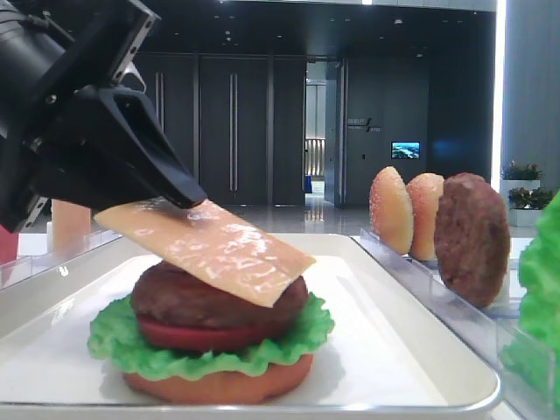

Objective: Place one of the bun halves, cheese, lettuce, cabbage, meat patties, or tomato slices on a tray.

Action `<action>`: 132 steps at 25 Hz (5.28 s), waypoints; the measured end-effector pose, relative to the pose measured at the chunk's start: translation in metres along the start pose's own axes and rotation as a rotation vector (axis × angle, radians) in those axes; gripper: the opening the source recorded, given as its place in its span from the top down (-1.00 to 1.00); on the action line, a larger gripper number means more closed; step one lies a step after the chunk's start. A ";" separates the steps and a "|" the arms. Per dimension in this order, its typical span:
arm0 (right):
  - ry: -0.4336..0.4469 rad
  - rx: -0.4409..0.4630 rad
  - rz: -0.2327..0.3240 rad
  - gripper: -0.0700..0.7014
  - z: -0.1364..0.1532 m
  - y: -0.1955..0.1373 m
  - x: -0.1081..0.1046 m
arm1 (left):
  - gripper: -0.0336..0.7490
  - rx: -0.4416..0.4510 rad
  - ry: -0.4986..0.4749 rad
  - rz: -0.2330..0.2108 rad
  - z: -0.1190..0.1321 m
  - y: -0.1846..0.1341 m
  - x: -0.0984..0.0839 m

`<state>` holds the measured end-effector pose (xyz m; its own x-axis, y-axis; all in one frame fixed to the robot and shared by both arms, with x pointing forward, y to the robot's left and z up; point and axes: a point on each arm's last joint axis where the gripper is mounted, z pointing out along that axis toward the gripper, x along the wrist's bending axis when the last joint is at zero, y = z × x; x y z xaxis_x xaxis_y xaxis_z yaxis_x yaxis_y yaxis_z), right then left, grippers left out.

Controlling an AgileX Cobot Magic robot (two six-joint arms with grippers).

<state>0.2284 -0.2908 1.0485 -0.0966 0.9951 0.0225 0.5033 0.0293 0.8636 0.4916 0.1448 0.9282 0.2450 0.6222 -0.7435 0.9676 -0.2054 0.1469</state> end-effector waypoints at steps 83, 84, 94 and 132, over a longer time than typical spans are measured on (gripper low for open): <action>0.000 0.000 0.000 -0.29 0.000 0.000 0.000 | -0.27 -0.012 0.898 -0.169 -0.204 0.010 0.019; 0.000 0.000 0.000 -0.29 0.000 0.000 0.000 | -0.27 -0.020 0.901 -0.187 -0.208 0.008 0.023; 0.000 0.000 0.000 -0.29 0.000 0.000 0.000 | -0.27 -0.136 0.929 -0.182 -0.234 -0.011 0.003; 0.000 0.000 0.000 -0.29 0.000 0.000 0.000 | -0.23 -0.854 0.893 0.289 -0.170 -0.268 -0.056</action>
<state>0.2284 -0.2908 1.0485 -0.0964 0.9951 0.0229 0.5034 0.0289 0.8636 0.2294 0.2930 1.0415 0.0867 0.9957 0.0341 0.5219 -0.0745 0.8497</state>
